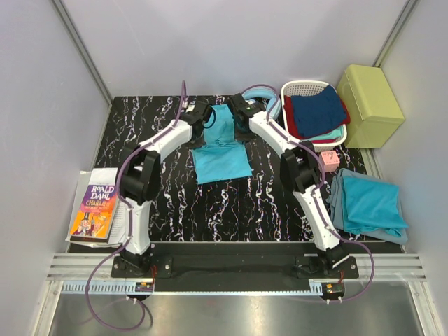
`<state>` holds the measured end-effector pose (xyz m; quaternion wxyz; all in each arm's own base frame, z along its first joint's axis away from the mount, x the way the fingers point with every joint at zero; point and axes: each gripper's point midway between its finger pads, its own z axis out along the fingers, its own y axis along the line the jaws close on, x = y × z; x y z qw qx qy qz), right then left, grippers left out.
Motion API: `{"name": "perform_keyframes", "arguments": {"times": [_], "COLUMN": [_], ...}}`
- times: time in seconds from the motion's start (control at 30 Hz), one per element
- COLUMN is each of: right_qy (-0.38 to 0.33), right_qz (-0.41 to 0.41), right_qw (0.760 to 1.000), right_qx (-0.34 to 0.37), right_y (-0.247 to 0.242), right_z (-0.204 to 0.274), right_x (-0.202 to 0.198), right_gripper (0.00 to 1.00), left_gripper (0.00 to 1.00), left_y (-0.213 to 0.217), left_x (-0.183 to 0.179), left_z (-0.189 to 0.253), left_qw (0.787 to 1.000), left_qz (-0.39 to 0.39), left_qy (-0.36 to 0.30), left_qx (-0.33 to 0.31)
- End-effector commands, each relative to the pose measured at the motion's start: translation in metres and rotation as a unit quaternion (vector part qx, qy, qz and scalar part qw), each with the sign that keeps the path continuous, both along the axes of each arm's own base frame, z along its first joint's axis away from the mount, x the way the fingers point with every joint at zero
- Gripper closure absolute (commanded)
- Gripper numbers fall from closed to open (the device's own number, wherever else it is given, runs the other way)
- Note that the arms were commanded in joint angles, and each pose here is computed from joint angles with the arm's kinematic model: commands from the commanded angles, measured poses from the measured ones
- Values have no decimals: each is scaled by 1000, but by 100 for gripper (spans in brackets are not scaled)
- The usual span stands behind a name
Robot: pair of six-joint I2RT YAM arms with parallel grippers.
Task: Fold and stack the t-shirts
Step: Fold the folded rectangular tshirt in 1/3 of the way
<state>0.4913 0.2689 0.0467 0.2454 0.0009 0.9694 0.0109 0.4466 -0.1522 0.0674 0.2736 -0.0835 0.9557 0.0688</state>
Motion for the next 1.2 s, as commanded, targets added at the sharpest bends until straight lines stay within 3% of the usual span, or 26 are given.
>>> {"name": "perform_keyframes", "arguments": {"times": [0.0, 0.1, 0.13, 0.2, 0.3, 0.33, 0.47, 0.7, 0.93, 1.17], "right_qy": [-19, -32, -37, -54, -72, -75, -81, -77, -84, -75], "right_qz": [13, 18, 17, 11, 3, 1, 0, 15, 37, 47], "right_qw": [1000, 999, 999, 998, 997, 997, 997, 997, 996, 996], "right_qx": [15, 24, 26, 28, 20, 18, -4, 4, 2, -9], "right_y": [11, 17, 19, 20, 15, 14, 3, 6, 23, 30], "right_z": [9, 13, 15, 23, 35, 38, 51, 49, 51, 29], "right_x": [12, 21, 23, 31, 36, 36, 29, -7, -44, -33], "right_gripper": [100, 100, 99, 78, 62, 53, 42, 51, 47, 48], "left_gripper": [100, 100, 93, 83, 54, 39, 22, 23, 21, 24], "left_y": [-4, -5, -5, -5, -4, -3, 1, -13, -36, -46], "left_x": [20, 23, 26, 29, 33, 33, 31, -2, -23, -13], "left_z": [12, 12, 14, 17, 27, 32, 45, 44, 43, 24], "left_qw": [1000, 1000, 999, 999, 999, 998, 997, 997, 996, 997], "left_qz": [4, 5, 6, 6, 10, 13, 26, 18, -11, -25], "left_qy": [-25, -27, -31, -37, -50, -55, -70, -71, -82, -69], "left_qx": [-16, -15, -15, -13, -11, -11, -13, -38, -35, -30]}}
